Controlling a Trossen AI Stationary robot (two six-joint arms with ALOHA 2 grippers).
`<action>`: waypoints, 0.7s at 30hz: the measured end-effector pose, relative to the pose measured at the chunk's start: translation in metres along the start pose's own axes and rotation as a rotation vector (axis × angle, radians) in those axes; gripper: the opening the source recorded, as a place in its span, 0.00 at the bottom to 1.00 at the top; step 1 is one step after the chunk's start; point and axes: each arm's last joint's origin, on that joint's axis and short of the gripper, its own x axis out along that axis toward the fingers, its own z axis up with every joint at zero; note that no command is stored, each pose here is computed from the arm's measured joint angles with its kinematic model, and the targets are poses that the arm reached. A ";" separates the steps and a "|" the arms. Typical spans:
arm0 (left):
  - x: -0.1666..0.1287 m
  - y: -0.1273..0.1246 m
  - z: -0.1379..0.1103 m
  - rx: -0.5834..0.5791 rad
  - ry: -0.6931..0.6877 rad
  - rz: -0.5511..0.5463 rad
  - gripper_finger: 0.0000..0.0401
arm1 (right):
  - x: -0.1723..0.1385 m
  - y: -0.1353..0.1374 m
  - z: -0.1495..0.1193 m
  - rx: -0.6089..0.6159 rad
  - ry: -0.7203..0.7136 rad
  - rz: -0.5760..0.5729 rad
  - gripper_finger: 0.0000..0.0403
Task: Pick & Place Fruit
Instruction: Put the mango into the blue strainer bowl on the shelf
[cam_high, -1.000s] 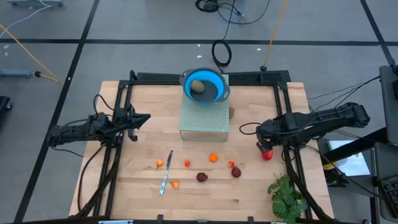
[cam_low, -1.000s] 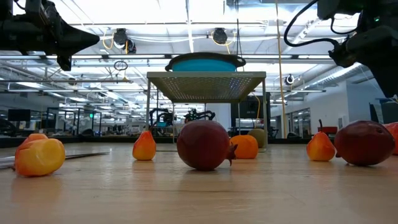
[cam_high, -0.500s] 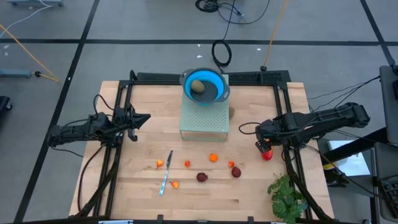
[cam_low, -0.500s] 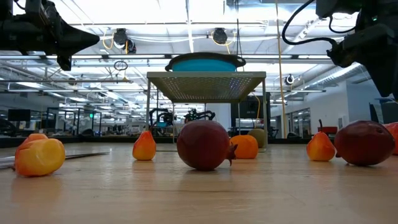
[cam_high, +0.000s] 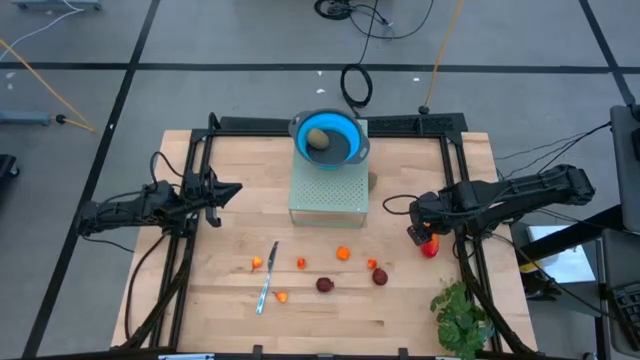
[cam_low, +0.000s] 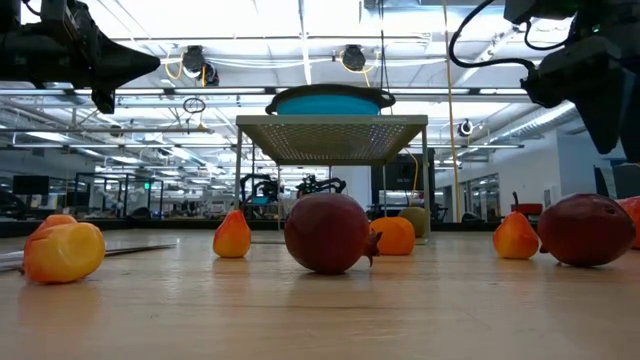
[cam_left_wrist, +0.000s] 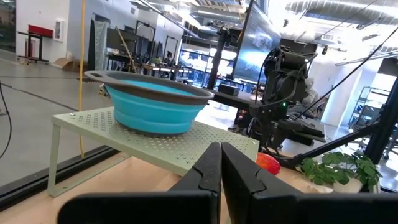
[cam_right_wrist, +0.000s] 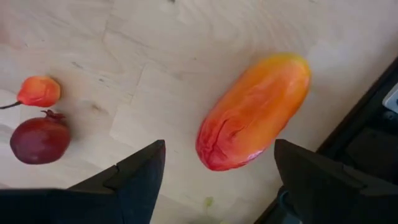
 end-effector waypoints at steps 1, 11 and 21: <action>0.000 0.000 0.000 0.000 0.000 0.000 0.02 | 0.000 0.000 0.000 0.002 0.000 0.000 0.76; 0.000 0.000 0.000 0.000 0.000 0.000 0.02 | 0.000 0.000 0.000 0.030 0.000 -0.002 0.98; 0.000 0.000 0.000 0.000 0.000 0.000 0.02 | 0.000 0.001 -0.001 0.028 0.051 0.016 0.99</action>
